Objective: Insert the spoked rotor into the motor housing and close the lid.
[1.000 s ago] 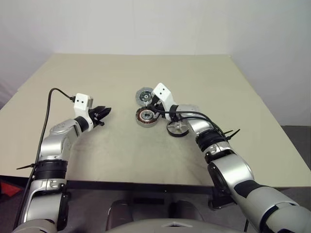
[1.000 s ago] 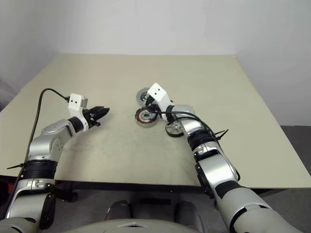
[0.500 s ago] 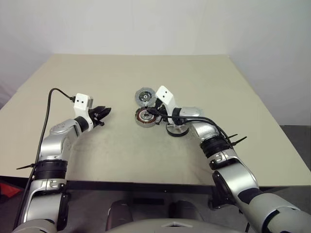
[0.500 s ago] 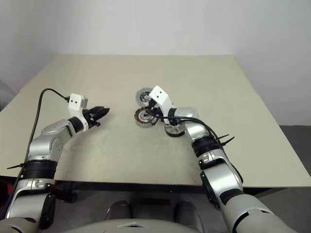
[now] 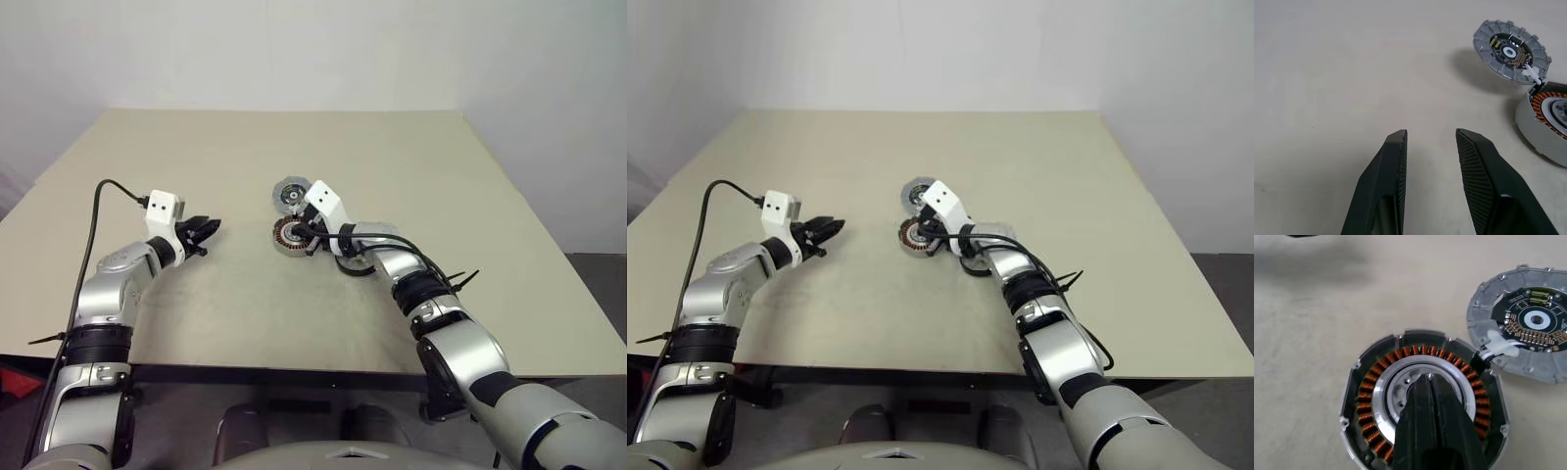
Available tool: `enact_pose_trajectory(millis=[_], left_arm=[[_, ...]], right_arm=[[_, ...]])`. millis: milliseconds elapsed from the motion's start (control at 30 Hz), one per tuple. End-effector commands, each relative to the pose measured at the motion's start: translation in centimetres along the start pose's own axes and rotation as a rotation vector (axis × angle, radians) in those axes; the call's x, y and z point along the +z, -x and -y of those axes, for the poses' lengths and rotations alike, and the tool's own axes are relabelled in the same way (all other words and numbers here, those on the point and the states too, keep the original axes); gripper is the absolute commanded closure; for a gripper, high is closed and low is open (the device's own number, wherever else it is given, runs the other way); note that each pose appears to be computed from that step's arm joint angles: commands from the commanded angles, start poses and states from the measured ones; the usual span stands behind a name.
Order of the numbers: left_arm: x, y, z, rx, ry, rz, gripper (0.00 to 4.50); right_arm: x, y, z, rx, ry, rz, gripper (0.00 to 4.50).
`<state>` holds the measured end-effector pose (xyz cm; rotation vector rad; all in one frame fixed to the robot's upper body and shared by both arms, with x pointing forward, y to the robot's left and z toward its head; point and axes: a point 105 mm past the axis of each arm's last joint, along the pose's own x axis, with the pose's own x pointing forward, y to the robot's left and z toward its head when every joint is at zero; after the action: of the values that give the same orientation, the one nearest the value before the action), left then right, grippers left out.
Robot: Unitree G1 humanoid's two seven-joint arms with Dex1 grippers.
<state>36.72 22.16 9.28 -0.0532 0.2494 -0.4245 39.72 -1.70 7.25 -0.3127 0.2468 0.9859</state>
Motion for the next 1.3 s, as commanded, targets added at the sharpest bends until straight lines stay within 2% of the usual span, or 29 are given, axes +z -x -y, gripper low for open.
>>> enact_pose_trajectory(millis=[33,200,400,500,600,733,767,867,900,1000,1100,1200,1300], left_arm=[[1.6,0.1,0.4,-0.007,-0.035,0.052,2.81],[1.3,0.2,0.3,-0.006,-0.034,0.044,2.81],[1.2,0.1,0.4,-0.011,-0.028,0.044,2.81],[1.2,0.1,0.5,-0.014,-0.027,0.044,2.81],[1.1,0.0,0.6,-0.018,-0.025,0.042,2.81],[0.8,-0.3,0.9,-0.027,-0.019,0.039,2.81],[0.7,-0.3,0.9,-0.029,-0.017,0.038,2.81],[0.3,-0.4,1.2,-0.038,-0.008,0.031,2.81],[0.1,-0.4,1.3,-0.040,-0.006,0.028,2.81],[-0.1,-0.6,1.5,-0.046,-0.001,0.025,2.81],[-0.2,-0.8,1.7,-0.052,0.001,0.022,2.81],[-0.4,-0.9,1.8,-0.053,0.004,0.021,2.81],[-0.7,-0.9,1.8,-0.054,0.008,0.016,2.81]], right_arm=[[0.3,-0.1,0.1,-0.007,0.019,0.008,4.48],[0.6,0.2,0.0,0.006,0.016,0.033,4.48],[3.8,1.9,2.1,-0.043,0.037,0.127,4.48],[4.4,3.0,2.6,-0.050,0.052,0.138,4.48],[4.1,4.3,3.6,-0.088,0.031,0.127,4.48],[1.7,6.7,5.2,-0.141,-0.018,0.039,4.48],[1.3,7.3,5.6,-0.152,-0.037,0.027,4.09],[0.6,9.6,6.9,-0.187,-0.092,0.000,3.27],[0.5,10.5,7.5,-0.211,-0.112,-0.005,2.85],[0.5,12.7,9.2,-0.286,-0.146,-0.011,1.84],[0.8,14.5,9.9,-0.283,-0.244,0.011,0.86],[1.4,16.4,9.6,-0.207,-0.411,0.049,0.86],[0.3,17.6,8.6,-0.130,-0.563,0.032,0.86]])
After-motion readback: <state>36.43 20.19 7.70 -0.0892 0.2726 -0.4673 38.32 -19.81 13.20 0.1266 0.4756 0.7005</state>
